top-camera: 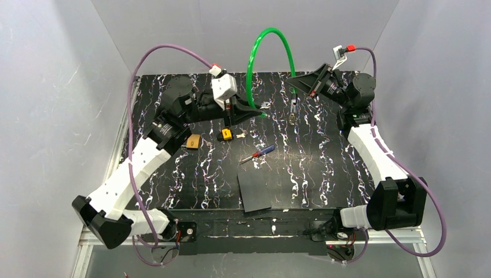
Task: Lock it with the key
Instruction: Lock the lock.
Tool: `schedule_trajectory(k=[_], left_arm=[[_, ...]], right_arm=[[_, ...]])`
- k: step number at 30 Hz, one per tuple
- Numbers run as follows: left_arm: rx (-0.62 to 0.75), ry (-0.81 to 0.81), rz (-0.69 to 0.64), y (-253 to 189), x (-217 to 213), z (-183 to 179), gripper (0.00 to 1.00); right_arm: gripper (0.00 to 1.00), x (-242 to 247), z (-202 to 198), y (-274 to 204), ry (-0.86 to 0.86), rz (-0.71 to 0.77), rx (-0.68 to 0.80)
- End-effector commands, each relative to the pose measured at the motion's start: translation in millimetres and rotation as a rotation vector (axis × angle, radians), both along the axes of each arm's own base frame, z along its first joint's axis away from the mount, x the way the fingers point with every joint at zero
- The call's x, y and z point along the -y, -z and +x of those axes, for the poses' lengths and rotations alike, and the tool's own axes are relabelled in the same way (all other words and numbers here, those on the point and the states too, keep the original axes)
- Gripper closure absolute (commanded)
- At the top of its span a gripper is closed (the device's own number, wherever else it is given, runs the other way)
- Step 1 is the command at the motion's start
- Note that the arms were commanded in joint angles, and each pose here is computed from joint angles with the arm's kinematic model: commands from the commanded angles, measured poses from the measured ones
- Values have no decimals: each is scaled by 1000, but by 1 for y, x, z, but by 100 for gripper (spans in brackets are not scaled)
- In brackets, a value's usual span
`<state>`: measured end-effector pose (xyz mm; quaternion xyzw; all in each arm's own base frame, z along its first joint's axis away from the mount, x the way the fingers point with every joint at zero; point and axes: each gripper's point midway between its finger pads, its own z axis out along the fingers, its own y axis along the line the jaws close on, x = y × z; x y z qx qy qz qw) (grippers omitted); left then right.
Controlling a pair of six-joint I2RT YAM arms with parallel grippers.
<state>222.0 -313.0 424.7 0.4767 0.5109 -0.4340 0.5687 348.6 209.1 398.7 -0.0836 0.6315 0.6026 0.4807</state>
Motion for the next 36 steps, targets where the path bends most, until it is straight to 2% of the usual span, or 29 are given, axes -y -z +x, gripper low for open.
schedule_trajectory(k=[1, 9, 20, 36], left_arm=[[160, 4, -52, -38, 17, 5, 100], [213, 22, -35, -44, 52, 4, 100], [223, -34, 8, -33, 81, 24, 100], [210, -44, 51, -18, 101, 35, 100]], right_arm=[[99, -3, -10, -13, 15, 32, 43], [99, -5, 5, 8, 97, -89, 13], [99, -2, 9, 9, 162, -169, 10], [99, -6, 3, 7, 152, -183, 17]])
